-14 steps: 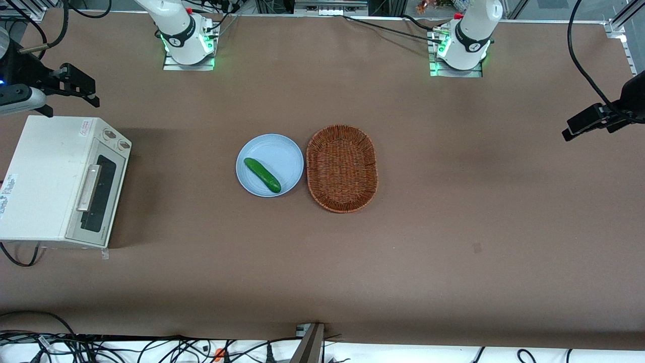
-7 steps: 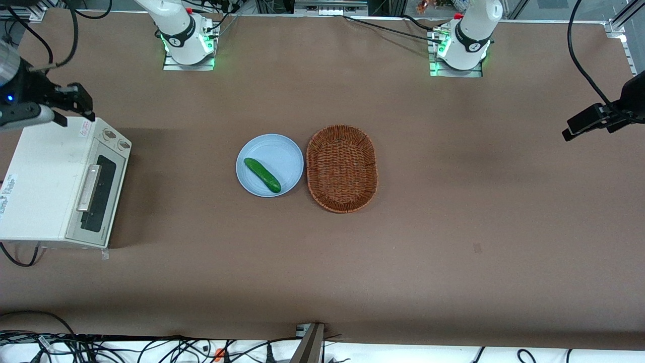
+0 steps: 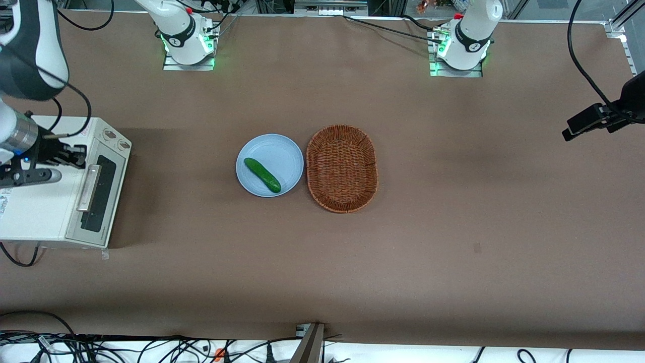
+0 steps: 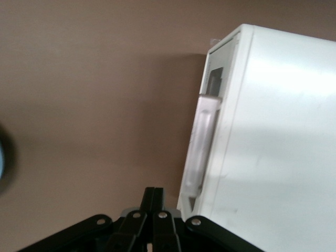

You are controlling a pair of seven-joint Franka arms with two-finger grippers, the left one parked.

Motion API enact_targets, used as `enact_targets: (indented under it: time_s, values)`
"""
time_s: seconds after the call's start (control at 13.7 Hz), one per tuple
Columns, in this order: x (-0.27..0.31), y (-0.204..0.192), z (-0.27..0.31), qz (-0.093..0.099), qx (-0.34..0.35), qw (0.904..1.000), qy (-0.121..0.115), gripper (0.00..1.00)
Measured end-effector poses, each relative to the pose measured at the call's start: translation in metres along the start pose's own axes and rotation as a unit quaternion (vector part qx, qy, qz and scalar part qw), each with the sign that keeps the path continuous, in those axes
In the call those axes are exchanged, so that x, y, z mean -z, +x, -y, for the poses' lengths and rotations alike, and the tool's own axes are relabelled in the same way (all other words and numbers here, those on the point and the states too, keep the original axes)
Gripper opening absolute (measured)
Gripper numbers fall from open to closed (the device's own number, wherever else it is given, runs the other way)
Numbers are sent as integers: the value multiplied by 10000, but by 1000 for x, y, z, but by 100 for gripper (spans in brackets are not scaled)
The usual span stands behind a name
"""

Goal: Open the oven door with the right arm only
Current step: 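Move the right gripper down to the toaster oven's door handle, then hook the right gripper behind the door handle and pull it outward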

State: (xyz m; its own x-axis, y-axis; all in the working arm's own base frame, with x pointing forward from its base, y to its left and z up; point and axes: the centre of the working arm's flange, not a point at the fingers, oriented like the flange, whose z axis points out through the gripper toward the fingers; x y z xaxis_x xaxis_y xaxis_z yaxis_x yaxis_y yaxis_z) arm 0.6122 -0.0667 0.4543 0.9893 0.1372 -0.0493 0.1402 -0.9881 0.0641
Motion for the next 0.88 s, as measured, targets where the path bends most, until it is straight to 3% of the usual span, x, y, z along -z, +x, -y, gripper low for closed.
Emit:
enact_targets:
  time_s: [0.88]
  values:
    - [-78, 17, -32, -100, -106, 9999, -49, 1]
